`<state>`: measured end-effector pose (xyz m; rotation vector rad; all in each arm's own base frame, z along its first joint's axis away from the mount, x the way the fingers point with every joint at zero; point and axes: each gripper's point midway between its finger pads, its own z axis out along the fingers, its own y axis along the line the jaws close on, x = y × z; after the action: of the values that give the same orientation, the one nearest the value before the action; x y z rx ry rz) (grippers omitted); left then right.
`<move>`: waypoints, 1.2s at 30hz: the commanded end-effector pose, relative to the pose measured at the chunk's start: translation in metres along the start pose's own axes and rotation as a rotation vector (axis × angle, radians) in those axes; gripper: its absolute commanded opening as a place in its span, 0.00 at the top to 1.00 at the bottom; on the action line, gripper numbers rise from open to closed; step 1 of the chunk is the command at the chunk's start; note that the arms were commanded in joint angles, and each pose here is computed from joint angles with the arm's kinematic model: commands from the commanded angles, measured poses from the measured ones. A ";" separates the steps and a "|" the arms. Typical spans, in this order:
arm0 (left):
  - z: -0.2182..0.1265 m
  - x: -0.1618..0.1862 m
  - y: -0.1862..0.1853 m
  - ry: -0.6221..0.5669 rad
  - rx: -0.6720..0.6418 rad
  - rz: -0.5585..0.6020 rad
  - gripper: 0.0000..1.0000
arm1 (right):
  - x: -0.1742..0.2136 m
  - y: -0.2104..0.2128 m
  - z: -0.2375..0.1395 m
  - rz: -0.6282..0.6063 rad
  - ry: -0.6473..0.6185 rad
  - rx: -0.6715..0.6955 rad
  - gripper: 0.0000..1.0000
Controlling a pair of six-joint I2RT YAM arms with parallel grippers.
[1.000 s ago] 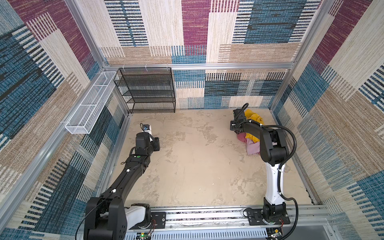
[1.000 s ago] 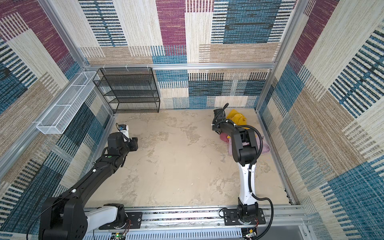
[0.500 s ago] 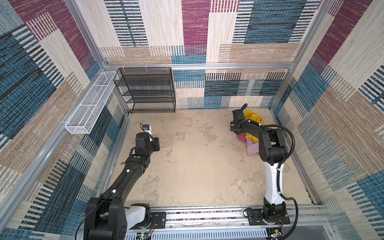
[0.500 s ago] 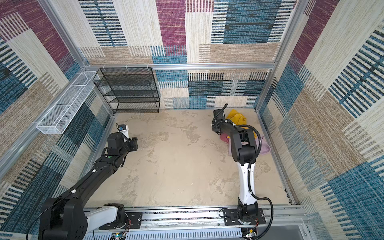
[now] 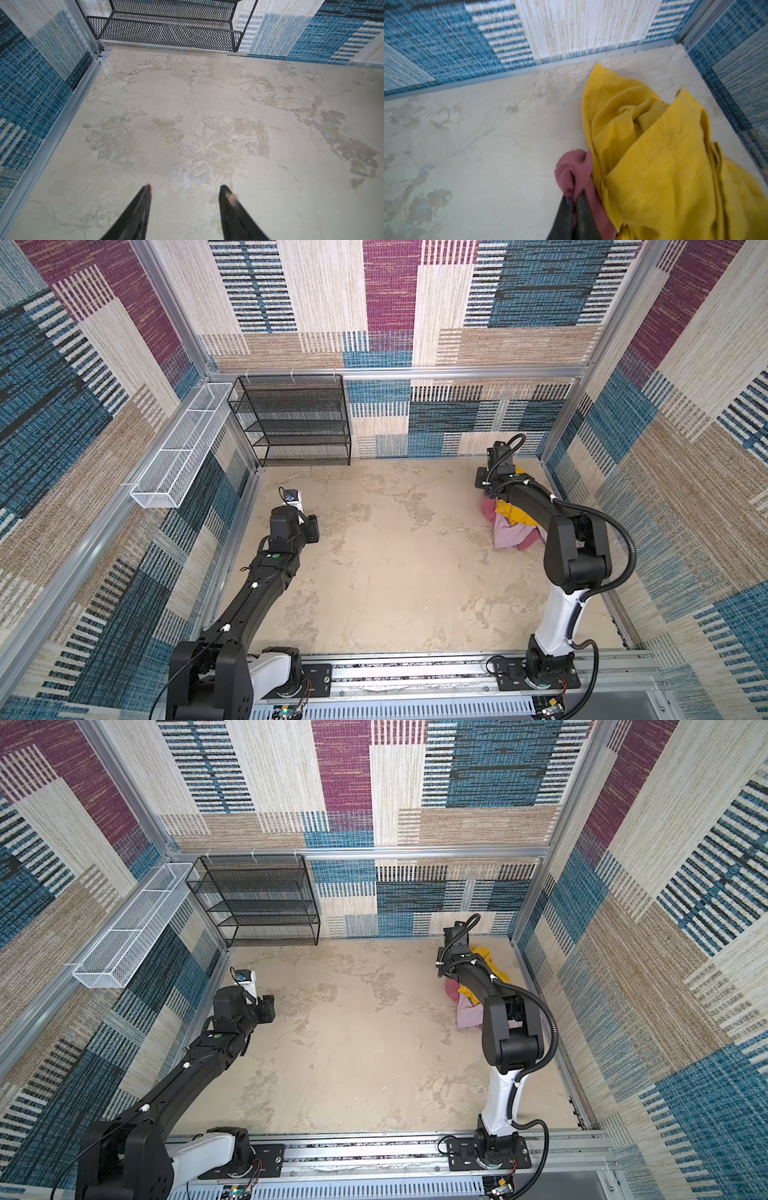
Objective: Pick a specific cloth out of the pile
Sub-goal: 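Lower the right gripper and pinch the dark pink ribbed cloth, then lift the pink cloth with the right gripper and pull it out of the pile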
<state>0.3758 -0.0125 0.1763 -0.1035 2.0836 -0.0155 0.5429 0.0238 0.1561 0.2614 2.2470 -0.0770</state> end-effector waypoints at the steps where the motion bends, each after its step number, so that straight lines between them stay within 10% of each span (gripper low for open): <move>1: -0.001 -0.003 -0.004 -0.013 0.024 -0.019 0.44 | -0.035 0.009 -0.022 0.050 -0.102 -0.079 1.00; 36: -0.002 -0.002 -0.005 -0.014 0.035 -0.025 0.45 | -0.161 0.010 -0.167 0.095 -0.368 -0.297 1.00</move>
<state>0.3744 -0.0166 0.1762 -0.0928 2.0834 -0.0452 0.5200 0.0272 0.3599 0.2012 1.9159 0.2032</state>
